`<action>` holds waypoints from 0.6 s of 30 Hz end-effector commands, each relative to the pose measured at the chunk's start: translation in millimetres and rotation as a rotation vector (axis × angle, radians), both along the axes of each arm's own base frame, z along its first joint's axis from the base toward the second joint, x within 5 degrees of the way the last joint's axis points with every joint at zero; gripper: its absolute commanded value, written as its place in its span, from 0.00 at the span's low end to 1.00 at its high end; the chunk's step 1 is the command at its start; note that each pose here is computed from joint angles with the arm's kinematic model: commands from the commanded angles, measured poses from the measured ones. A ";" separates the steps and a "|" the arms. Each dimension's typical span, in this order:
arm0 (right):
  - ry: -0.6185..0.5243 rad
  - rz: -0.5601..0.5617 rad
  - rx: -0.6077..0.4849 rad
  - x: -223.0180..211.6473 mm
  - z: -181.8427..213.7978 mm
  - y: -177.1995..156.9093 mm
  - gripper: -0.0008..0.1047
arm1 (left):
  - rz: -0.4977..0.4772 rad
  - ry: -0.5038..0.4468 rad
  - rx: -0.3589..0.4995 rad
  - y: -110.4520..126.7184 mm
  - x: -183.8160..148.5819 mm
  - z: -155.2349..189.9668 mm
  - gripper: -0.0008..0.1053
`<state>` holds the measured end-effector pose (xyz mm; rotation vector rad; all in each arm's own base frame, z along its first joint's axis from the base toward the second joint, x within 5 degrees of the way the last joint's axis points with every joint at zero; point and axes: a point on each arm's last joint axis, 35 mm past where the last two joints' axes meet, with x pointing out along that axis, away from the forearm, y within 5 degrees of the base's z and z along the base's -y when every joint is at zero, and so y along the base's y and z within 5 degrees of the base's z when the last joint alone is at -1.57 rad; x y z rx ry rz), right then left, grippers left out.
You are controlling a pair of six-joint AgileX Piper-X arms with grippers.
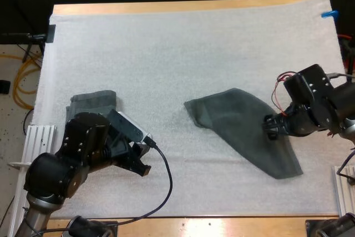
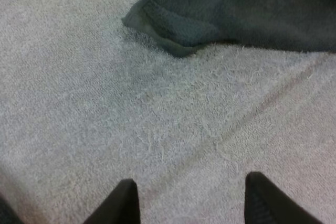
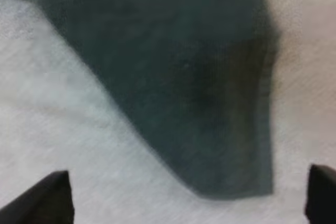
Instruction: Pick towel from pile fold and stack
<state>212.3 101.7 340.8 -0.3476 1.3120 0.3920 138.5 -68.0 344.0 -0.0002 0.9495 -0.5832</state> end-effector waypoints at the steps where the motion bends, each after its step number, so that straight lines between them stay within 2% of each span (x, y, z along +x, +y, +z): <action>1: -0.028 0.005 -0.020 -0.7 2.5 -1.6 0.82 | -0.010 -0.029 -0.007 -1.0 1.3 2.2 0.42; 4: -0.063 0.026 -0.014 2.9 3.5 -0.6 0.81 | -0.010 -0.042 -0.012 -2.6 5.1 2.3 0.42; 8: -0.100 0.026 0.003 6.7 4.8 1.3 0.81 | -0.007 -0.012 -0.002 -6.2 13.6 -3.5 0.42; 14: -0.040 0.016 -0.022 0.5 2.8 -1.7 0.81 | -0.007 0.035 0.018 -13.4 30.6 -15.6 0.42; 18: -0.039 0.012 -0.024 0.6 1.4 -1.8 0.81 | -0.007 0.061 0.029 -17.1 39.6 -22.8 0.42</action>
